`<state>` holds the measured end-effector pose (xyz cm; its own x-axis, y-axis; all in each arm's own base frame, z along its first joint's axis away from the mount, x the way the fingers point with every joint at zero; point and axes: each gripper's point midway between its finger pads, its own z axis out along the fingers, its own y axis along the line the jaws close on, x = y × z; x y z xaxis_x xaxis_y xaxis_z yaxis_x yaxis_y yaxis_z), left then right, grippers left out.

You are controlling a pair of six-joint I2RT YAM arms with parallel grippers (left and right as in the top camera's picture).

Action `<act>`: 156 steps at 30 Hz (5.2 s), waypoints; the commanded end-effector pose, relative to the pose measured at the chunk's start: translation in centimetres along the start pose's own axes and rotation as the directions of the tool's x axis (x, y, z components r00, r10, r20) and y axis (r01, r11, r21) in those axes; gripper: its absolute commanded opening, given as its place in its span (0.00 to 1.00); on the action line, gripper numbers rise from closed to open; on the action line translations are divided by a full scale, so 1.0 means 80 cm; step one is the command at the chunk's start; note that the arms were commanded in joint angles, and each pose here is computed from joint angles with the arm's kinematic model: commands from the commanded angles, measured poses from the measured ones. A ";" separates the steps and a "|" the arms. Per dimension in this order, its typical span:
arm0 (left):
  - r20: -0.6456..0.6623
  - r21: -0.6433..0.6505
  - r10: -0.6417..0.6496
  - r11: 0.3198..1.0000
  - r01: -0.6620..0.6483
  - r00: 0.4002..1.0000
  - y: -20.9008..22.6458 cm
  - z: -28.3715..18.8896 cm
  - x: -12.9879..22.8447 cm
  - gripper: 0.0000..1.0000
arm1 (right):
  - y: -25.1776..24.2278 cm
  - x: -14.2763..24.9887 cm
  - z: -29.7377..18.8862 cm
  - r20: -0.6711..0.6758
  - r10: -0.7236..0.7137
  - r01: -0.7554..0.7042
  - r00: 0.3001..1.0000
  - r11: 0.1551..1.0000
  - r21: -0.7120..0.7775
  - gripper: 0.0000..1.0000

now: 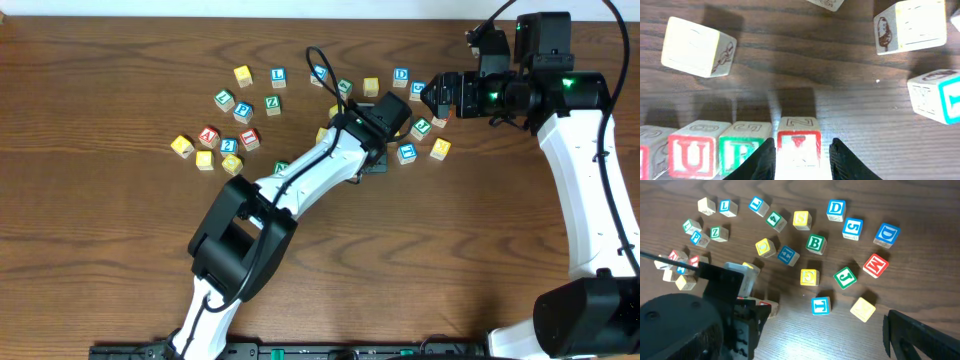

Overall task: Spell out NEURIPS
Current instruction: 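Open the left gripper and retract it to the upper left, then move the left gripper over the upper-left blocks searching for the P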

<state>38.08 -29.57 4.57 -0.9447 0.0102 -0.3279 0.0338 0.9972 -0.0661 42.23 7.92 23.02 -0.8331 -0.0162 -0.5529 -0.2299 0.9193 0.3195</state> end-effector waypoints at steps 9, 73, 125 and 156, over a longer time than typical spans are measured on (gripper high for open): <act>0.060 0.023 0.023 0.999 -0.025 0.998 0.007 -0.059 -0.017 0.34 | -0.002 -0.006 -0.005 0.015 -0.011 0.011 1.000 1.000 0.005 0.99; 0.067 0.023 -0.089 0.996 0.088 0.994 0.217 -0.167 -0.118 0.35 | -0.002 -0.006 -0.005 0.015 -0.011 0.011 1.000 1.000 0.005 0.99; 0.160 0.052 -0.044 0.998 0.036 0.986 0.201 -0.208 -0.126 0.34 | -0.002 -0.006 -0.005 0.015 -0.011 0.011 1.000 1.000 0.005 0.99; 0.182 0.086 0.014 0.996 -0.030 0.983 0.152 -0.155 -0.144 0.34 | -0.002 -0.006 -0.005 0.015 -0.011 0.011 1.000 1.000 0.005 0.99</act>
<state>44.99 -15.88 20.53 -0.8594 -0.0197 -0.5110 0.0647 0.9870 -0.1468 42.23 7.93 23.03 -0.8331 -0.0162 -0.5529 -0.2301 0.9191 0.3197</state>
